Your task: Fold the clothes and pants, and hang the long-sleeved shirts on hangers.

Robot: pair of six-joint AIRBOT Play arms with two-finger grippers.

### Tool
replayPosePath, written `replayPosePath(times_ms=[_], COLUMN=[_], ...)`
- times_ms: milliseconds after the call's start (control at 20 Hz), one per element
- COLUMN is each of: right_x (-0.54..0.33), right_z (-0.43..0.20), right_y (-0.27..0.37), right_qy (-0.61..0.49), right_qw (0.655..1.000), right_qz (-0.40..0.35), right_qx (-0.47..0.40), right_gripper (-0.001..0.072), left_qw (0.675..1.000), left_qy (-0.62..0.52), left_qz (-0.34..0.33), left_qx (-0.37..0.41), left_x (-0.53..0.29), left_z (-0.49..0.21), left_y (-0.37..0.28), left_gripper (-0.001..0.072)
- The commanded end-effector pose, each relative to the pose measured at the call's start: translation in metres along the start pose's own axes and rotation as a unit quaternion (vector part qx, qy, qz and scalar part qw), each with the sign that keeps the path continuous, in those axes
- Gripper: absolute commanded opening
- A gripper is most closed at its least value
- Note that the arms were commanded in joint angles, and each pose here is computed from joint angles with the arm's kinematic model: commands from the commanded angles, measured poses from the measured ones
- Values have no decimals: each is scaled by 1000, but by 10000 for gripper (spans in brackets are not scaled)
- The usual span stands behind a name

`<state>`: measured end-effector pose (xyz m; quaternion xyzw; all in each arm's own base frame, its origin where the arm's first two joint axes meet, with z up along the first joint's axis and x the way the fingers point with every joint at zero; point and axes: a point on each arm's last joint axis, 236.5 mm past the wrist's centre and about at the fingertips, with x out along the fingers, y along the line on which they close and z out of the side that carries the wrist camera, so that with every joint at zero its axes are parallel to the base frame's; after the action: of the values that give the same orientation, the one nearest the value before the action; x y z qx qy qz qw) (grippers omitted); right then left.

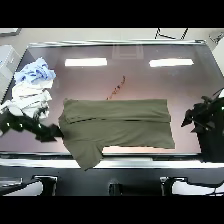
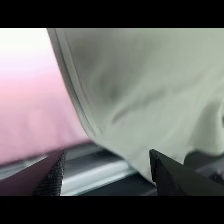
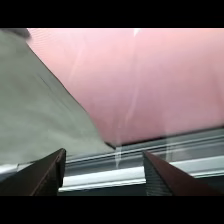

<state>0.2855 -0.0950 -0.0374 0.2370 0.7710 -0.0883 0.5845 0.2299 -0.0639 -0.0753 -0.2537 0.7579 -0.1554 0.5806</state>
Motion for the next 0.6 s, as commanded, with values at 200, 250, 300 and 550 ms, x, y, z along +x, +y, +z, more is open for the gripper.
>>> replayPosePath(times_ms=[200,250,300,550], right_x=[22,22,22,49], right_z=[-23,-22,-21,-38], right_y=[-1,-1,-1,-4], right_qy=[28,28,26,57], right_qw=[999,999,999,998], right_qz=[19,19,19,20], right_qx=[8,8,8,3], right_gripper=[569,569,568,582], left_qw=[997,997,997,998], left_qy=[-11,-16,-24,-40], left_qz=[-72,-68,-59,-34], left_qx=[-37,-35,-42,-39], left_x=[68,73,77,87], left_z=[-39,-37,-33,-25], left_y=[-16,-19,-21,-24], left_gripper=[583,580,465,24])
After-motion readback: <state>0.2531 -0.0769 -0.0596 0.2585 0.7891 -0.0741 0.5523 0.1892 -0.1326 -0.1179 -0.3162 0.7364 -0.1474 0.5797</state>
